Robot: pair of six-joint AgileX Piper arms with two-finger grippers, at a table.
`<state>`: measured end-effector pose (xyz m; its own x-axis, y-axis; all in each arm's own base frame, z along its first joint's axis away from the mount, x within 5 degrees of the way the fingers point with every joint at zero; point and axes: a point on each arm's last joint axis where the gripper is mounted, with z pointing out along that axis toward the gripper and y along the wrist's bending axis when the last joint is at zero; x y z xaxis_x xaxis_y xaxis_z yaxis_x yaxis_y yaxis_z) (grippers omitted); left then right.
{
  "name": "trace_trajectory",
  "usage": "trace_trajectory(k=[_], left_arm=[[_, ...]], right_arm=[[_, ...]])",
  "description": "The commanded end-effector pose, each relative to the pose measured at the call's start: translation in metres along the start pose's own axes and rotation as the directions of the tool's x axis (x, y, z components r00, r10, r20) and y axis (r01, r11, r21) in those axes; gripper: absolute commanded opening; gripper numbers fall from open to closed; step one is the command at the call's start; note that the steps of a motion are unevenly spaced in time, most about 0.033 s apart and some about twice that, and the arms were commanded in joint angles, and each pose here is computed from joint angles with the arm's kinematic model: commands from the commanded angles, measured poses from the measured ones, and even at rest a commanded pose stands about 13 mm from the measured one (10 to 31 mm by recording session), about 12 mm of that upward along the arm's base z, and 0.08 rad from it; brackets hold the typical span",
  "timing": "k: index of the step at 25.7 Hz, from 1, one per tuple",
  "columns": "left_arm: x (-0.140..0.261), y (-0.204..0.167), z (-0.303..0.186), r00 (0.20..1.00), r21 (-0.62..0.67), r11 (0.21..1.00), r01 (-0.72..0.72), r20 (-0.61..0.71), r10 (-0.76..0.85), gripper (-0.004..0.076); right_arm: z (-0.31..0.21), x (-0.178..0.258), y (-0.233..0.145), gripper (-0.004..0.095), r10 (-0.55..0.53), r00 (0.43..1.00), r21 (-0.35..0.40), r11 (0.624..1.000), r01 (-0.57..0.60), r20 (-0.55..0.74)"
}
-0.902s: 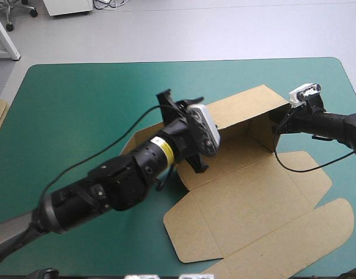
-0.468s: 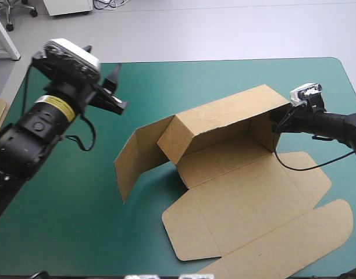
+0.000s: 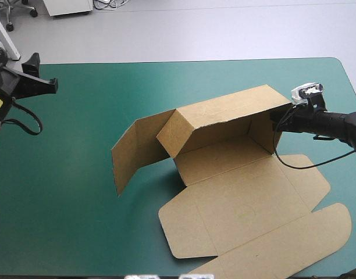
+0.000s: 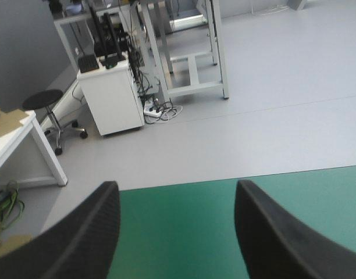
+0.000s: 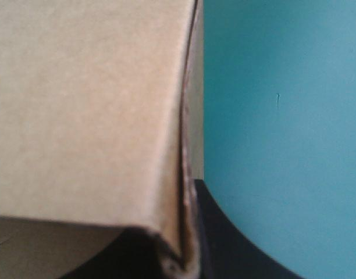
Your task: Fold the box
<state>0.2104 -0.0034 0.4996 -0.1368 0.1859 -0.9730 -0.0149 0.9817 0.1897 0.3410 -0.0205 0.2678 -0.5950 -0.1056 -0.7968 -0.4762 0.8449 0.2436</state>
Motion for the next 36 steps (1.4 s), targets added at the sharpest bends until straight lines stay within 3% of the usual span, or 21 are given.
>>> trace_trajectory(k=[1,5,13,19,25,27,32,36], left_arm=[[-0.007,0.014,-0.003,0.995,-0.009,0.996,0.084,0.057,-0.083,0.0419],[0.028,0.026,0.013,0.972,-0.011,0.975,0.222,-0.075,-0.222,0.0419],[0.093,0.037,0.028,0.879,0.007,0.897,0.441,-0.205,-0.430,0.0419],[0.143,0.030,0.036,0.822,-0.024,0.865,0.502,-0.299,-0.485,0.0419],[0.149,0.028,0.038,0.826,-0.007,0.876,0.482,-0.330,-0.457,0.0419],[0.149,0.027,0.038,0.824,-0.002,0.875,0.484,-0.337,-0.456,0.0419],[0.150,0.027,0.038,0.820,0.003,0.873,0.488,-0.345,-0.457,0.0419],[0.151,0.027,0.039,0.818,0.003,0.873,0.487,-0.351,-0.456,0.0419]], right_arm=[[-0.011,-0.010,0.012,-0.0015,-0.003,1.000,-0.039,0.999,0.004,0.013],[-0.011,-0.009,0.012,-0.0015,0.007,1.000,-0.038,0.999,-0.007,0.007],[-0.011,-0.009,0.010,-0.0014,0.028,1.000,-0.015,1.000,-0.028,0.000],[-0.011,-0.007,0.009,-0.0012,0.069,0.997,0.005,0.998,-0.069,-0.020],[-0.008,-0.037,0.037,-0.0009,0.065,0.972,0.105,0.994,-0.042,-0.225],[-0.010,-0.057,0.053,-0.0009,0.047,0.971,0.129,0.991,-0.016,-0.235],[-0.006,-0.085,0.072,-0.0009,0.030,0.973,0.121,0.993,-0.003,-0.229],[0.012,-0.088,0.067,-0.0008,0.064,0.941,0.108,0.994,-0.030,-0.333]])
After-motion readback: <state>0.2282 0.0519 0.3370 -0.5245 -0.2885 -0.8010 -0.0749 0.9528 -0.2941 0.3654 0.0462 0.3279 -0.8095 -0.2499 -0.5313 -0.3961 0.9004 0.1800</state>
